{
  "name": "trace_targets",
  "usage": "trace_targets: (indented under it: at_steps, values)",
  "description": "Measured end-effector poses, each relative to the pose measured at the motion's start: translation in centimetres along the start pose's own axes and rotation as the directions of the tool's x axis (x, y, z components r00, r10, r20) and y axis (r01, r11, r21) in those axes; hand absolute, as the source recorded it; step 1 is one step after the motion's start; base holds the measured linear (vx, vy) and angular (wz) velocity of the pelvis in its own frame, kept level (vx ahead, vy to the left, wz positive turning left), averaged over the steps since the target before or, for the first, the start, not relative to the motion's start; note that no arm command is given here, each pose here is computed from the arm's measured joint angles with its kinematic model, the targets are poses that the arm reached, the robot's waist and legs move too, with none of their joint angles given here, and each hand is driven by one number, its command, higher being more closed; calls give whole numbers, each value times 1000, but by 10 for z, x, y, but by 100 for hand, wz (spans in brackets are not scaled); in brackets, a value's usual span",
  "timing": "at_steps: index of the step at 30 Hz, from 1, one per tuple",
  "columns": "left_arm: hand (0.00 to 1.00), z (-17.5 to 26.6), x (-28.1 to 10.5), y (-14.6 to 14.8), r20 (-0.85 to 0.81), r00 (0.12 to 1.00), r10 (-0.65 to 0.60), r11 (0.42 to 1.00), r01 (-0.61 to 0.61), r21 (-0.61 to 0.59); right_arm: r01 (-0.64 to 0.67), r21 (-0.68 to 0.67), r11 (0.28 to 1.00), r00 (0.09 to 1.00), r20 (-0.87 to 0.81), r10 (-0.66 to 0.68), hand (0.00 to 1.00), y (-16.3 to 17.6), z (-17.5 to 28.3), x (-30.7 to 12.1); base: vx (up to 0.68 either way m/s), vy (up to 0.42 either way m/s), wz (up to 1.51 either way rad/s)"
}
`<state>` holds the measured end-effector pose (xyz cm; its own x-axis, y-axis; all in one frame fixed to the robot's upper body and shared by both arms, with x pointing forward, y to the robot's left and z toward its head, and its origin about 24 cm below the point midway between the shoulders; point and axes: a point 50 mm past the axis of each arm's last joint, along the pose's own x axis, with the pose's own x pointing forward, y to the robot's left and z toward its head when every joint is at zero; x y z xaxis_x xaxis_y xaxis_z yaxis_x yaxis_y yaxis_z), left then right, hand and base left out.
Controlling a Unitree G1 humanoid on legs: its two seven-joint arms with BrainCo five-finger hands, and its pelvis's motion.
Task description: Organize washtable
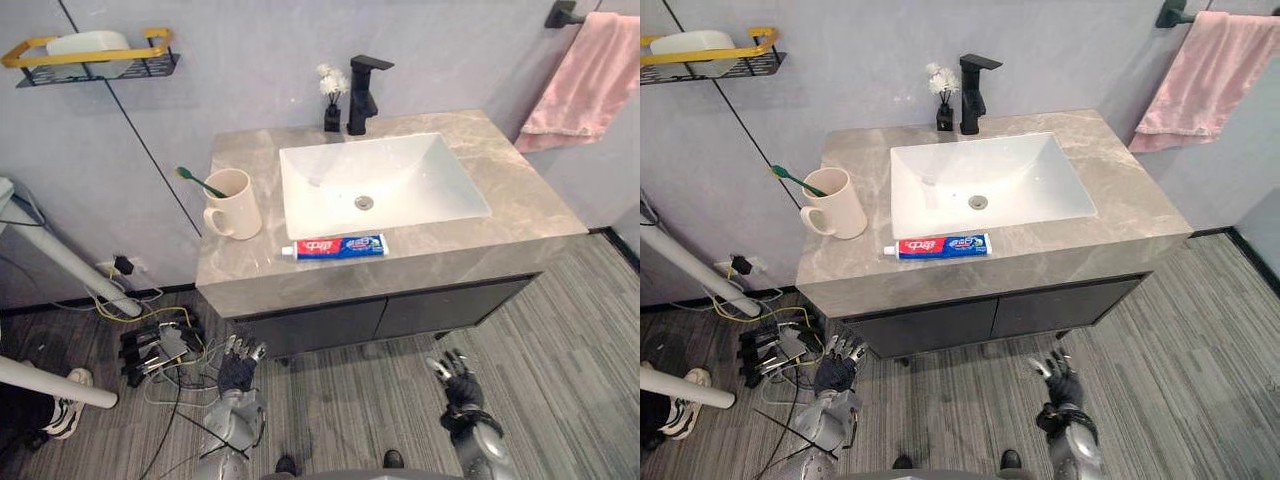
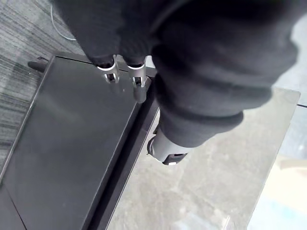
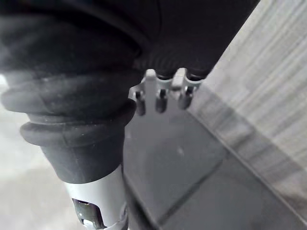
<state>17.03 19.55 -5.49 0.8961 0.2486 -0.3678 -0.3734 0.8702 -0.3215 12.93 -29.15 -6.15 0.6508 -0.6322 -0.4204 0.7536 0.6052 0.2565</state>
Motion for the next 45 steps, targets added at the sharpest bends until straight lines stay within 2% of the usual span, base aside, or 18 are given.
trace_targets:
  at_steps: [2, 5, 7, 11, 14, 18, 20, 25, 27, 32, 39, 40, 45]
  values:
    - [0, 4, -3, 4, 15, 1000, 0, 999, -1, 32, 156, 18, 988, 974, 162, -157, 0, -35, 42, 5, -87, 7, -14]
    - [0, 3, -3, 2, 11, 1000, -29, 998, 28, 57, 287, -3, 958, 892, 365, -266, 0, -66, 101, 6, -43, 2, -5]
    - [0, 1, -4, -1, 4, 999, -49, 997, 49, 60, 325, -21, 945, 844, 458, -280, 0, -69, 129, 7, 0, 0, 0]
    - [0, -3, -5, -10, -17, 995, -99, 993, 100, 64, 317, -16, 948, 784, 567, -252, 0, -50, 165, 18, 32, -3, 2]
    - [0, -6, -6, -16, -29, 991, -129, 989, 130, 67, 250, -52, 967, 761, 628, -163, 0, -20, 189, 27, 77, 8, 4]
    - [0, -9, -7, -20, -50, 984, -169, 982, 172, 78, 88, -231, 969, 723, 684, 97, 0, 42, 219, 34, 42, 10, 6]
    - [0, -11, -8, -23, -60, 979, -194, 977, 199, 80, 3, -337, 942, 679, 692, 245, 0, 74, 230, 31, 3, 19, 7]
    - [0, -20, -14, -28, -105, 966, -236, 968, 244, 61, -102, -532, 841, 606, 637, 476, 0, 126, 237, 26, -13, 14, 4]
    - [0, -22, -15, -29, -115, 964, -240, 967, 248, 56, -121, -575, 810, 588, 616, 525, 0, 139, 236, 25, -28, 17, 14]
    - [0, -25, -17, -33, -129, 957, -260, 962, 268, 44, -199, -710, 675, 520, 508, 687, 0, 180, 226, 18, -25, -2, 9]
    - [0, -25, -17, -35, -131, 952, -278, 959, 283, 27, -290, -798, 529, 466, 365, 806, 0, 214, 207, 12, -12, 6, 10]
    - [0, -25, -17, -35, -131, 951, -278, 958, 284, 26, -310, -815, 490, 442, 332, 833, 0, 222, 203, 9, -35, 16, 5]
    - [0, -26, -17, -36, -131, 950, -282, 958, 287, 20, -318, -845, 431, 398, 293, 869, 0, 237, 199, 2, -44, 22, 5]
